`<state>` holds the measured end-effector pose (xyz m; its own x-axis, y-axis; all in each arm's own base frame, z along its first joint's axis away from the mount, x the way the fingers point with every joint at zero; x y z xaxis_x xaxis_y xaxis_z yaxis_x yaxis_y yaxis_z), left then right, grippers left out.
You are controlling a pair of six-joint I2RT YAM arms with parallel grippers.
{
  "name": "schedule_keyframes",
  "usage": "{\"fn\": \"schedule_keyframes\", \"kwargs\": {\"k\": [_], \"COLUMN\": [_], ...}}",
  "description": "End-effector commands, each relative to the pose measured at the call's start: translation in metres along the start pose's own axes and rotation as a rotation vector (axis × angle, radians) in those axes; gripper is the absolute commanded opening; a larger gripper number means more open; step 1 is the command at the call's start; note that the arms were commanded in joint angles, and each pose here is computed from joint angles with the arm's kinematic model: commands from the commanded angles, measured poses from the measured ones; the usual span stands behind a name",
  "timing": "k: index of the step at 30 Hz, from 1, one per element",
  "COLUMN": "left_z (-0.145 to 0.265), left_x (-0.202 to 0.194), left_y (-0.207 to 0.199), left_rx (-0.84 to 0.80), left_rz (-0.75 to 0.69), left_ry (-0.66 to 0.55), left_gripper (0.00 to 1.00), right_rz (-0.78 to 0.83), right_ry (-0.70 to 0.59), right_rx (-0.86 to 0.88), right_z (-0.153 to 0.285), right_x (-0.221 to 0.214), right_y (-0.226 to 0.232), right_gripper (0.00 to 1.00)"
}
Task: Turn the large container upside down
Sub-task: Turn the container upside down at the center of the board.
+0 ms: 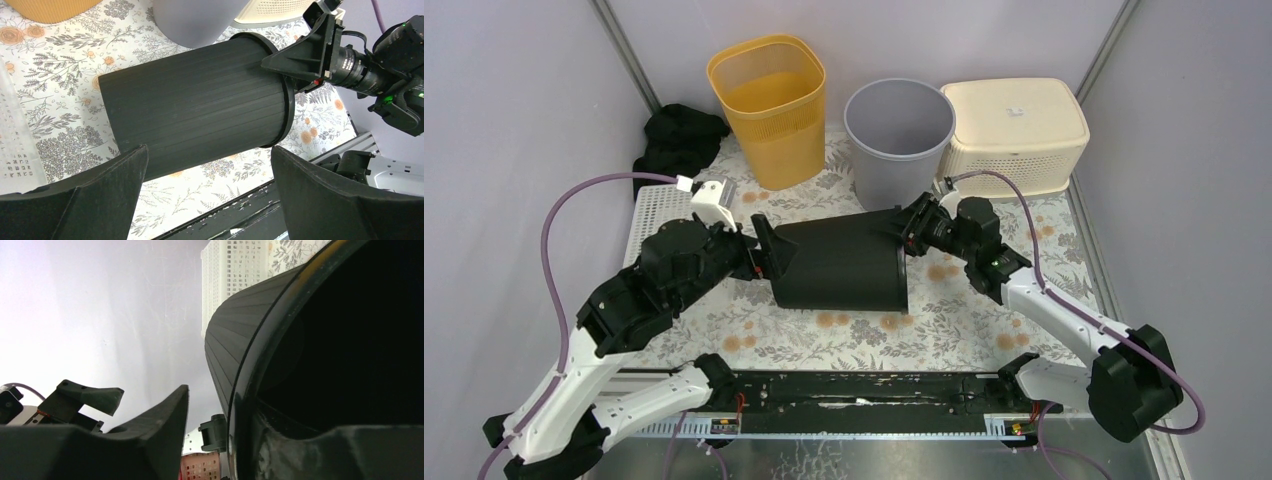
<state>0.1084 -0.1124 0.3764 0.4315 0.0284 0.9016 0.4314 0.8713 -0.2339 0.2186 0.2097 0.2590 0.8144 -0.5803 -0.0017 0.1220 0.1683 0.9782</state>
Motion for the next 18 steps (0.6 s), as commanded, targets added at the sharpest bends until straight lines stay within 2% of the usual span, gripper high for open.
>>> {"fn": "schedule_keyframes", "kwargs": {"k": [1,5,18], "left_z": [-0.005,-0.007,-0.015], "left_x": [0.003,0.002,0.002], "left_y": [-0.002,-0.002,-0.005], "left_rx": [-0.009,-0.006,-0.009], "left_rz": [0.015,0.013,0.01], "left_ry": [-0.024,-0.017,-0.008], "left_gripper": [1.0,1.0,1.0], "right_rz": [0.077,0.105,0.178], "right_ry": [0.018,0.023,0.062], "right_rx": [0.042,0.013,-0.095], "right_z": [0.009,0.011,0.009], "right_x": [-0.003,-0.003,-0.002], "right_y": [0.01,0.006,0.0], "right_gripper": [0.54,0.66,0.7]}}
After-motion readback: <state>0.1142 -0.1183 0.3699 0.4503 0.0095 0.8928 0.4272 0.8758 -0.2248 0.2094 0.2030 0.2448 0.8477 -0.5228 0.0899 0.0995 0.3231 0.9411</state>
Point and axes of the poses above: each gripper's point midway between its finger pads, its own z axis back along the fingers, its own y axis along the line the jaws close on, x = y × z, the point moved 9 cm from there along z, back along the fingers, and after that the axes turned 11 degrees about -z, right-handed, at the moved point
